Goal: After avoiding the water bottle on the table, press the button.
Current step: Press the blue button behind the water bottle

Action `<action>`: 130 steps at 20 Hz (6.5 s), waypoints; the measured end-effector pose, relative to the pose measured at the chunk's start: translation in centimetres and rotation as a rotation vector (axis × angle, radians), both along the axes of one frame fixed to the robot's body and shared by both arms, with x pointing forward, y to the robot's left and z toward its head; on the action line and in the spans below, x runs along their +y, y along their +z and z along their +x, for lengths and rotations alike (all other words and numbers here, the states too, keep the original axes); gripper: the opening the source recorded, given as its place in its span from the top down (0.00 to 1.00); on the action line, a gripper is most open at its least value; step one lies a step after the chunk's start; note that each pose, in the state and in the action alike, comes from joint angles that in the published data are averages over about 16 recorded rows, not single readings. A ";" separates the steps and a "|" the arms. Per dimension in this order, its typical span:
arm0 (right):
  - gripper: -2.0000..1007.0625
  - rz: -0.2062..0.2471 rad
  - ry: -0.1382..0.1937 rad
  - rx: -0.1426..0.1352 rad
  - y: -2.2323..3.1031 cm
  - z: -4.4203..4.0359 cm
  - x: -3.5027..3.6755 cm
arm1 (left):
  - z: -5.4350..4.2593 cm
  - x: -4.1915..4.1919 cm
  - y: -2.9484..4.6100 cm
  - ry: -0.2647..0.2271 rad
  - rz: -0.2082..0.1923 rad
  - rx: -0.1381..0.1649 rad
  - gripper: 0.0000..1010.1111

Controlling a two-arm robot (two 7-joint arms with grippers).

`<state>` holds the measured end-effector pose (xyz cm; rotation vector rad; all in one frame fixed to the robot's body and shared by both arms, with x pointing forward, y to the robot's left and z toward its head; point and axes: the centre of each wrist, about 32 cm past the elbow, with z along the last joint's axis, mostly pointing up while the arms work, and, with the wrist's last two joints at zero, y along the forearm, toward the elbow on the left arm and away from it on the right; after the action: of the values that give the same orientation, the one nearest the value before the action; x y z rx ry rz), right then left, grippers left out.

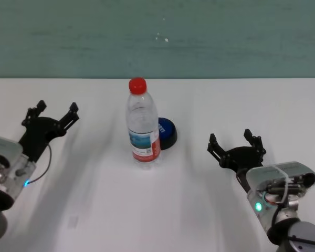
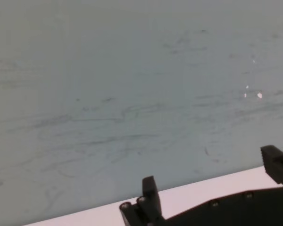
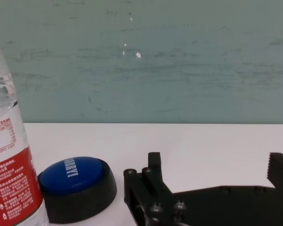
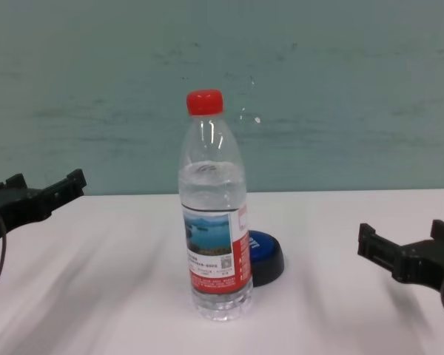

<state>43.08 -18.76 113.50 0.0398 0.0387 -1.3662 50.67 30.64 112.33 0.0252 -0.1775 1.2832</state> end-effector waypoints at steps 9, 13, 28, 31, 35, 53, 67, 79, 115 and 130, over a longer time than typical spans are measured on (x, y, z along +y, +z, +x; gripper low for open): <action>0.00 0.000 0.000 0.000 0.00 0.00 0.00 | -2.22 0.23 0.28 -0.019 -0.013 -0.004 0.00; 0.00 0.000 0.000 0.000 0.00 0.00 0.00 | -3.18 0.18 0.36 -0.029 -0.017 -0.003 0.00; 0.00 0.000 0.000 0.000 0.00 0.00 -0.01 | -6.91 -0.67 0.04 -0.096 -0.015 0.017 0.00; 0.00 0.000 0.000 0.000 0.00 0.00 -0.01 | -7.56 -0.91 -0.09 -0.113 -0.012 0.017 0.00; 0.00 0.000 0.000 0.000 0.00 0.00 -0.01 | -8.35 -1.17 -0.23 -0.135 -0.009 0.017 0.00; 0.00 -0.003 0.006 0.000 0.04 0.02 -0.05 | -9.95 -1.55 -0.61 -0.179 0.007 0.023 0.00; 0.00 -0.033 0.058 0.004 0.97 1.64 -0.80 | -9.86 -1.54 -0.59 -0.177 0.006 0.021 0.00; 0.00 -0.068 0.122 -0.003 2.26 4.99 -1.13 | -9.85 -1.54 -0.59 -0.177 0.006 0.021 0.00; 0.00 -0.097 0.318 0.020 3.24 14.17 -0.12 | -9.85 -1.54 -0.59 -0.177 0.006 0.021 0.00; 0.00 -0.097 0.380 0.086 2.10 16.68 0.93 | -9.85 -1.54 -0.59 -0.177 0.006 0.021 0.00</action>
<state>59.75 -17.82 115.61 -0.1040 0.0495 -0.9883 40.83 29.11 111.74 0.0275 -0.1619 1.1056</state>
